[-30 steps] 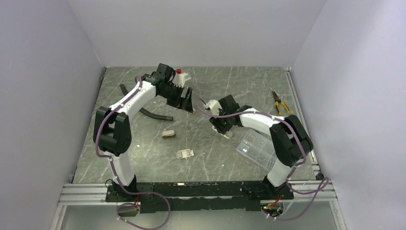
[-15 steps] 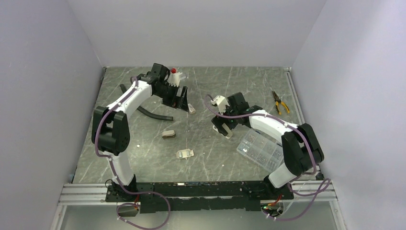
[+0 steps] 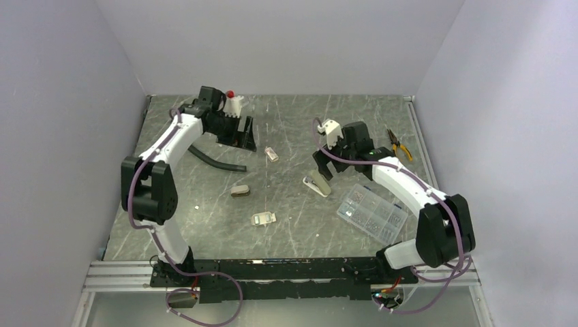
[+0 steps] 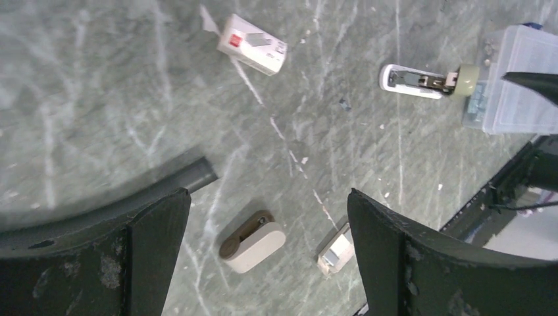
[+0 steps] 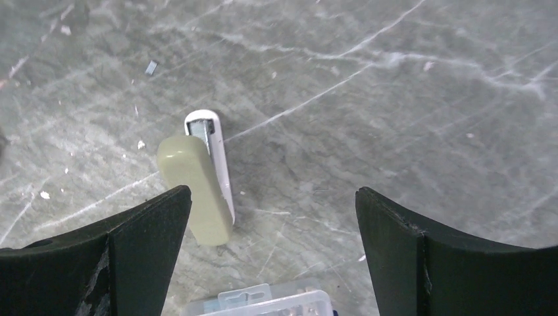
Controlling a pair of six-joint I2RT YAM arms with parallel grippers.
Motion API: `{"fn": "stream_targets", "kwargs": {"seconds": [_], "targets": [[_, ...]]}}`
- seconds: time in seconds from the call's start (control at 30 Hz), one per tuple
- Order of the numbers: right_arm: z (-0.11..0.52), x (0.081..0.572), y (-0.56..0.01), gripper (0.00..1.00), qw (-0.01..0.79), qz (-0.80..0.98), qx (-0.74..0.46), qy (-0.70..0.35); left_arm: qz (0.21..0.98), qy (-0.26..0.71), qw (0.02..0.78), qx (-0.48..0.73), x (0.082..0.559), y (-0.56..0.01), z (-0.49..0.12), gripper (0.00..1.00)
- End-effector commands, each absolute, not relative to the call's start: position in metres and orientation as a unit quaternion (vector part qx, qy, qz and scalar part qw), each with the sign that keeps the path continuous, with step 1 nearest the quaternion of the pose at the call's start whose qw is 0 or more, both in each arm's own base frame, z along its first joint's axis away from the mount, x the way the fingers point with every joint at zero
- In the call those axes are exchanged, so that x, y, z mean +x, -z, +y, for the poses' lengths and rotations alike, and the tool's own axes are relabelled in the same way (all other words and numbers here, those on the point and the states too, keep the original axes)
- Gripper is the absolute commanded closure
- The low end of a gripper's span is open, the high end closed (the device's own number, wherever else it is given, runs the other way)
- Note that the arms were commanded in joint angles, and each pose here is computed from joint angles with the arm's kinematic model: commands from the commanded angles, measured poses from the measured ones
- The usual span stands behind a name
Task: Load the staples into the stapler
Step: Reset both arms
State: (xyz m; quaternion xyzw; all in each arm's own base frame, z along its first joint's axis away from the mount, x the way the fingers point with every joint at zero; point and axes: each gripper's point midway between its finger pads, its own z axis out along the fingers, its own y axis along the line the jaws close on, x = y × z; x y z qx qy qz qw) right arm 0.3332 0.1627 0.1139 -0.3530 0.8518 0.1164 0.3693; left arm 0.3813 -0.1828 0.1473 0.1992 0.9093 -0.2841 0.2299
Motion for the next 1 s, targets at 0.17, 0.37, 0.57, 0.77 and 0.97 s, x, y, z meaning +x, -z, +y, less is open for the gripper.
{"fn": "stream_targets", "kwargs": {"seconds": [0.17,0.37,0.57,0.77,0.97], "targets": [[0.13,0.369,-0.22,0.0,0.534,0.816,-0.202,-0.089,0.889,0.207,0.365,0.181,0.399,-0.198,-0.129,0.05],[0.101,0.372,-0.246,0.0,0.583,0.801,-0.132,-0.041,0.855,0.169,0.472,0.131,0.404,-0.236,-0.09,0.05],[0.102,0.363,-0.257,0.0,0.613,0.777,-0.133,-0.062,0.792,0.13,0.583,0.126,0.389,-0.289,-0.071,0.05],[0.089,0.357,-0.281,0.0,0.643,0.753,-0.136,-0.032,0.76,0.136,0.617,0.149,0.369,-0.307,-0.069,0.05],[0.078,0.354,-0.286,0.0,0.647,0.75,-0.13,-0.027,0.754,0.137,0.624,0.15,0.36,-0.31,-0.065,0.05]]}}
